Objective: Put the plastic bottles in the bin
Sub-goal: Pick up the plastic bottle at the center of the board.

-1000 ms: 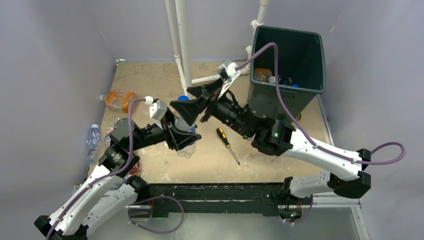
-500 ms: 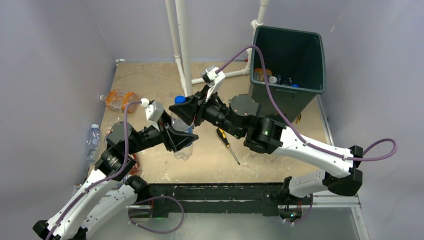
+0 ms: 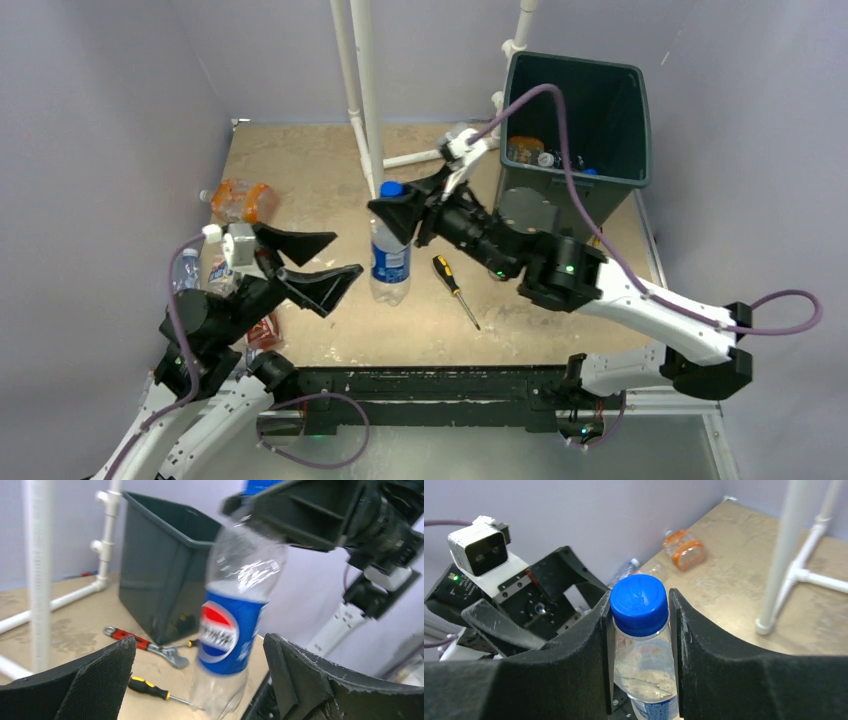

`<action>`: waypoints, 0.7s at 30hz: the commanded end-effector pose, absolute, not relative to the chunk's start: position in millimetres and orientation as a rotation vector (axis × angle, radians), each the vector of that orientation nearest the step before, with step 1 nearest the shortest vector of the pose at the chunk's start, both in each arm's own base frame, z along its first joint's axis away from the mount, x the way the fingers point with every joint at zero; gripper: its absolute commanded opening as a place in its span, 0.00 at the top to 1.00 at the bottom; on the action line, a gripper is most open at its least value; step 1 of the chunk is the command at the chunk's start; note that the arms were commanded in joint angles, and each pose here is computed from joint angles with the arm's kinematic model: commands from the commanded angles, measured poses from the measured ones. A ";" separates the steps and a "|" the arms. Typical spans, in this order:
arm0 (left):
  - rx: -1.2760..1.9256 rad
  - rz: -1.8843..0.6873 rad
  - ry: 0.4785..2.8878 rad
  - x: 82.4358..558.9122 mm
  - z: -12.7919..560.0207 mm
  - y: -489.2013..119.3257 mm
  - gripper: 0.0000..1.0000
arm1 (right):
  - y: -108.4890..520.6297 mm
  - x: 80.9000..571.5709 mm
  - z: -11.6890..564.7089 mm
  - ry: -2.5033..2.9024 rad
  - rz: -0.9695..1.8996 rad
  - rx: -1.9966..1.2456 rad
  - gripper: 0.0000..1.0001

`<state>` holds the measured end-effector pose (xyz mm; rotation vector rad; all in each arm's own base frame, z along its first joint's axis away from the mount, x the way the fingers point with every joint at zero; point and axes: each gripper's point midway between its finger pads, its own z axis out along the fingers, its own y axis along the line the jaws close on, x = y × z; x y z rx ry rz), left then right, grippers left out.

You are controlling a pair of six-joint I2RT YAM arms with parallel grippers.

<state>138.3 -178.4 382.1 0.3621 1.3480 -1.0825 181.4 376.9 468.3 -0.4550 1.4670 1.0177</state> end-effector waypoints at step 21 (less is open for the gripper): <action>-0.332 -0.811 1.397 214.7 359.0 -106.3 0.02 | 69.4 301.7 647.9 1.106 0.056 0.426 1.00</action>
